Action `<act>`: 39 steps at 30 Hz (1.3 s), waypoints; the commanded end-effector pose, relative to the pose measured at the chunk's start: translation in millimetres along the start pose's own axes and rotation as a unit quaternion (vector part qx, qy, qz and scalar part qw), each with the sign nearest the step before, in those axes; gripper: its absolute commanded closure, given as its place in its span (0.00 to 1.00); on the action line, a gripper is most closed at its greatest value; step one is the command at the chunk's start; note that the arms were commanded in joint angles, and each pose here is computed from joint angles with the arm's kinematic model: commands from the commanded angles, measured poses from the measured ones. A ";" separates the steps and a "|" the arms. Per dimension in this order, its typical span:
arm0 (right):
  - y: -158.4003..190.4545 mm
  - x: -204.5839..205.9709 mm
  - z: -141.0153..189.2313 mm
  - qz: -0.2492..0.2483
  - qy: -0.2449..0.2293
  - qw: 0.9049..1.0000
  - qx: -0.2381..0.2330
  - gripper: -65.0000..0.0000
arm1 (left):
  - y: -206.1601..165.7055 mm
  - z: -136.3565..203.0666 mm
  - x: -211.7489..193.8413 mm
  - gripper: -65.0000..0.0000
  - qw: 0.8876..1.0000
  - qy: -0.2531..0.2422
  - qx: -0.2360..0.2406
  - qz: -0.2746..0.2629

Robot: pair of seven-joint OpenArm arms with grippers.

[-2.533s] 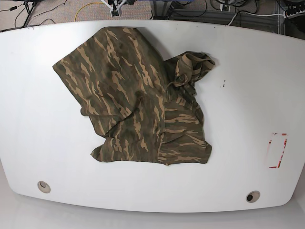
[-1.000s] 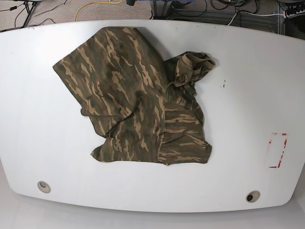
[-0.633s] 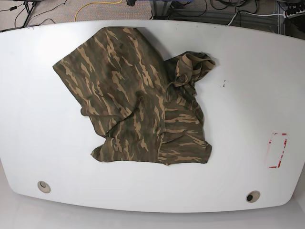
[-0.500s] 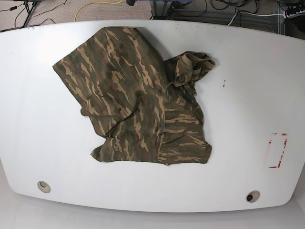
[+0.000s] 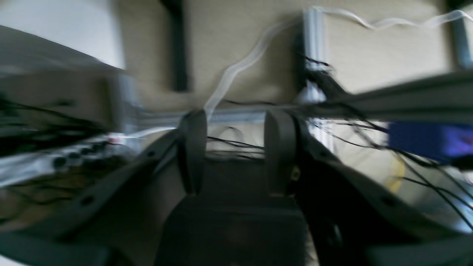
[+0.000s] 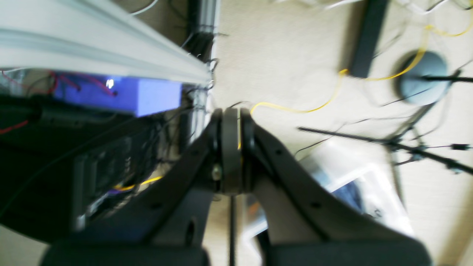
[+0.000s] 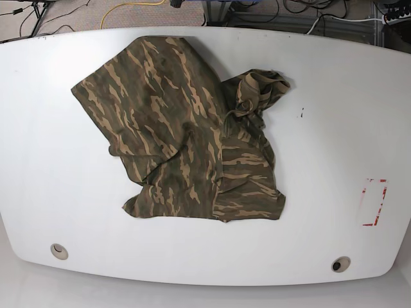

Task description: Layout the t-shirt on the table in an organized manner, then fold the t-shirt properly

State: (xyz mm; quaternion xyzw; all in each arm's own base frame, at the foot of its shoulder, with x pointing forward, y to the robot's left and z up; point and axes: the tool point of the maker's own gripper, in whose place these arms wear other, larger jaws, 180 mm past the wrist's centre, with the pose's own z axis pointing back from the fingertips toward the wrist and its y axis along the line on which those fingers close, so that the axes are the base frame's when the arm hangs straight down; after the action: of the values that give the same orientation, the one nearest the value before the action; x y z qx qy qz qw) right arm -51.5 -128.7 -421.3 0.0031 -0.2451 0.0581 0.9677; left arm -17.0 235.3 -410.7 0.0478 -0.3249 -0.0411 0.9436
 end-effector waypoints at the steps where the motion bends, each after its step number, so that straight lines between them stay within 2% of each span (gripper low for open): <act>1: -1.9 9.1 10.6 0.001 -0.010 1.000 -0.003 0.99 | 5.5 9.9 19.9 0.64 1.000 -0.026 0.004 -0.013; 10: -11.7 36.5 13.5 0.012 -0.037 0.999 -0.016 0.99 | 10.4 12.4 62.5 0.64 0.996 -0.077 0.009 -0.036; 18: -38.4 71.9 -4.3 0.021 -0.087 0.995 -0.049 0.99 | 8.5 1.1 105.5 0.64 0.989 -0.139 0.012 -0.042; 27: -42.2 126.2 -26.2 0.032 -0.156 0.986 -0.039 0.99 | 10.1 -13.4 161.2 0.64 0.974 -0.221 0.022 -0.044; 39: -33.7 197.6 -55.8 0.067 -0.207 0.976 0.003 0.98 | 11.9 -22.6 195.8 0.64 0.961 -0.271 0.029 -0.040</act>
State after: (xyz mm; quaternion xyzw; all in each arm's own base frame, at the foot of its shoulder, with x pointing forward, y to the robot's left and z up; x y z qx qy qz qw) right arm 140.4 -137.9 -384.7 0.0038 -0.4239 0.1163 0.8982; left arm 148.7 228.0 -317.8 0.0737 -0.5531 -0.0773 0.8263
